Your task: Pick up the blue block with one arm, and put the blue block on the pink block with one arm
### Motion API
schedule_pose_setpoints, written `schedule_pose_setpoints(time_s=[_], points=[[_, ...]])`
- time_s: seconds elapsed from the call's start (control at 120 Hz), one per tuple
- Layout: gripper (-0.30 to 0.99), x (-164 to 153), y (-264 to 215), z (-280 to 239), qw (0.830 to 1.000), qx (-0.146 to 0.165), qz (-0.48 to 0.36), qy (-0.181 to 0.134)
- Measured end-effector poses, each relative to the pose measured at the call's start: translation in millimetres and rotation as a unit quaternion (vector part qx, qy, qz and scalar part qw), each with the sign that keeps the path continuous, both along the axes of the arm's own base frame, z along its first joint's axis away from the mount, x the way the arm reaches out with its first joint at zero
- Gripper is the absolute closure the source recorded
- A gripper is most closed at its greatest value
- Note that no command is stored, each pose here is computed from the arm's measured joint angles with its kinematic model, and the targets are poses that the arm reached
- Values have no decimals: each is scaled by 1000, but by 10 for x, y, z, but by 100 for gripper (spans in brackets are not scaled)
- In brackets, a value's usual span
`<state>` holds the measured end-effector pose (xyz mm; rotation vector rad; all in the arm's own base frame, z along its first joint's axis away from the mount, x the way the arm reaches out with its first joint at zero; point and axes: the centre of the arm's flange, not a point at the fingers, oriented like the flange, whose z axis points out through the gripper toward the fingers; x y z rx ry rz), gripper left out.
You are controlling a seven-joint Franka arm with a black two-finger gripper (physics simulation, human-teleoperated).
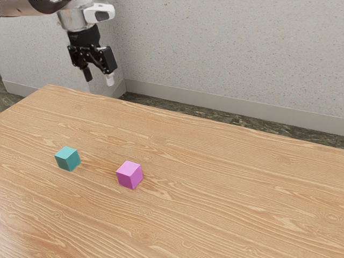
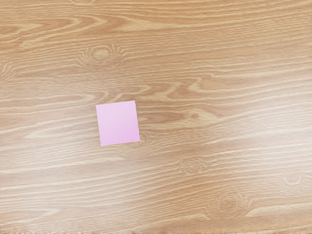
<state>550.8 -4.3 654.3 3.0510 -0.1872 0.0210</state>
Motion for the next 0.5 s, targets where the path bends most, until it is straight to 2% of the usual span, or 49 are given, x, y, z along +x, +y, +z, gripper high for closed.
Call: schedule_pose_setpoints(time_s=[0.125,0.183,0.208,0.242,0.283,0.333,0.5], points=[[3,19,-79,-168,1000,9,-4,16],[4,-215,-70,-611,999,9,-7,42],[5,-347,83,-806,999,8,4,47],[5,-554,605,-1060,998,6,51,47],[6,-831,1183,-1346,993,8,107,40],[7,-1108,1585,-1702,989,12,145,24],[9,-1284,2113,-2460,986,48,149,-61]])
